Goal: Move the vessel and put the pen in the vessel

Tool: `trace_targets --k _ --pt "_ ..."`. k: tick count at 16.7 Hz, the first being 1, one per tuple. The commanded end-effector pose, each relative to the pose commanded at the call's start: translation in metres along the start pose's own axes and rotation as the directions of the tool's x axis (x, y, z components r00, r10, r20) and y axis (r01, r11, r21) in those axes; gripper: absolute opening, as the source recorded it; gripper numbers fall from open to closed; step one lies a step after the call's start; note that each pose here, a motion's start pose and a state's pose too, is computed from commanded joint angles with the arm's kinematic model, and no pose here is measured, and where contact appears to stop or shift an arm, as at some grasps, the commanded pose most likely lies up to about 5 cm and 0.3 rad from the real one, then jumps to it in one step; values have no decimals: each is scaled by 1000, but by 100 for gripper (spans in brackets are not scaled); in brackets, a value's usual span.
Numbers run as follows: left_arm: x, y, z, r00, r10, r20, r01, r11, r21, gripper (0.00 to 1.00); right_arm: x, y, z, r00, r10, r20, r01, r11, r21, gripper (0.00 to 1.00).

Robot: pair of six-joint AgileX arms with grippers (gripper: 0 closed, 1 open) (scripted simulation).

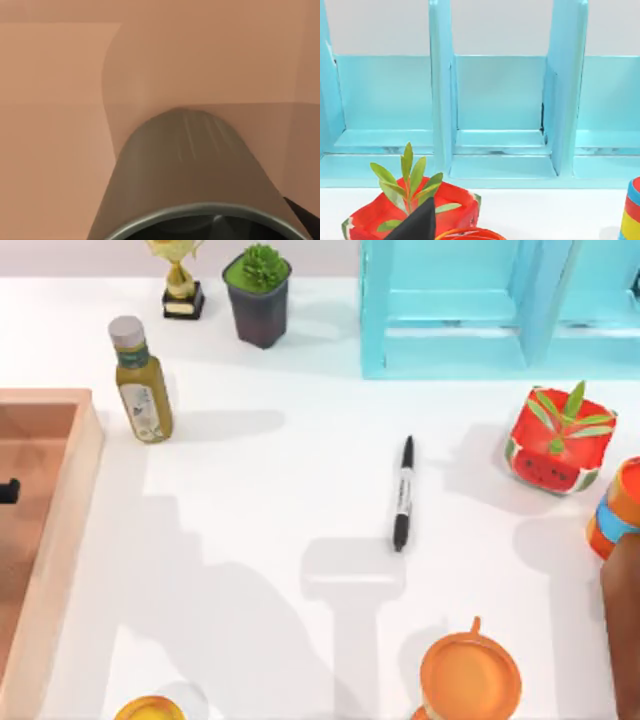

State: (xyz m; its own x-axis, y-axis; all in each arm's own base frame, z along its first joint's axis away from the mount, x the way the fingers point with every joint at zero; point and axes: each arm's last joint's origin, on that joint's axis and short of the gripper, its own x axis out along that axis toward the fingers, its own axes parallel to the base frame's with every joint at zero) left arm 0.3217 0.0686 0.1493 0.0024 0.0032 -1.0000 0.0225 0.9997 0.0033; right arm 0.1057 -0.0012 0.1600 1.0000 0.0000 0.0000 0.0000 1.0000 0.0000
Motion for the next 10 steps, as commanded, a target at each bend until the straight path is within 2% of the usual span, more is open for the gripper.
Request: trace_targets --k 3,6,10 --pt "-16 0 11 999 16 51 -14 999 -44 0 0 0 0 1000 0 0 0 1000 0 100" --pt "-48 -10 27 993 30 110 -19 995 -103 0 0 0 0 1000 0 0 0 1000 0 100" --pt "-98 -59 34 994 15 110 -3 994 -110 0 0 0 0 1000 0 0 0 1000 0 100"
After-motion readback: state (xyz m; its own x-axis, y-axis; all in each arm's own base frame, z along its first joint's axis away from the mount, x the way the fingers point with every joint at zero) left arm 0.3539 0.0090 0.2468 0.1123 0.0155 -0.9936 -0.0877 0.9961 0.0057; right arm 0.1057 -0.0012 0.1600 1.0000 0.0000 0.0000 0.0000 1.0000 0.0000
